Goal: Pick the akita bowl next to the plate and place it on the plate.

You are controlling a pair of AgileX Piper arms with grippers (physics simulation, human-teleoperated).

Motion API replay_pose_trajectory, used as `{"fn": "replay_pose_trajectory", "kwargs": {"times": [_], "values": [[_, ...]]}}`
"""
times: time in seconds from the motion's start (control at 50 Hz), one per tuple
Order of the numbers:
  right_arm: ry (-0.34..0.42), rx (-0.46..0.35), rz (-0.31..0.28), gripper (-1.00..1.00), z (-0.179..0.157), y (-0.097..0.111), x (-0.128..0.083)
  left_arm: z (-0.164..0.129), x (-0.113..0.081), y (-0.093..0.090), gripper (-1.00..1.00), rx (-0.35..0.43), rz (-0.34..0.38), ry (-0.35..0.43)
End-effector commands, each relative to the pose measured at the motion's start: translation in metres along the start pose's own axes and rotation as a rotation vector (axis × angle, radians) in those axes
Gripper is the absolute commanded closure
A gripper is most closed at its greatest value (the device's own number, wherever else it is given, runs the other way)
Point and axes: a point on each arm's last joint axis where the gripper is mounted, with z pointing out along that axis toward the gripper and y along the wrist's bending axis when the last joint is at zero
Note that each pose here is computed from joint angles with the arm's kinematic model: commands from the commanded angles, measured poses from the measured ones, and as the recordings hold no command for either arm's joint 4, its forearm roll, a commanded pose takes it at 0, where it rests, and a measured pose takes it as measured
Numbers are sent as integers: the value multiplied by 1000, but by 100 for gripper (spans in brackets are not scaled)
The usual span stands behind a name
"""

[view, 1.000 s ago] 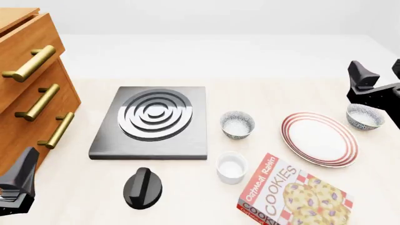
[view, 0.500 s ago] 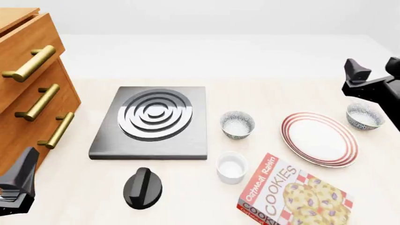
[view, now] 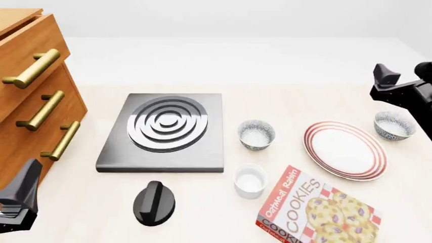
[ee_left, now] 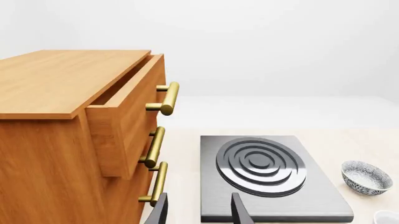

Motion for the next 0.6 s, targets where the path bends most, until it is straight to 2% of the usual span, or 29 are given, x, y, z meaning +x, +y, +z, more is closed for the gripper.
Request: {"fn": "replay_pose_trajectory", "kwargs": {"times": [0.02,0.6], "values": [[14,25,13,-100,6,-6,2,0,0,0,-100,0,0,0],[42,86,37,-100,19,-22,9,0,0,0,-100,0,0,0]]}}
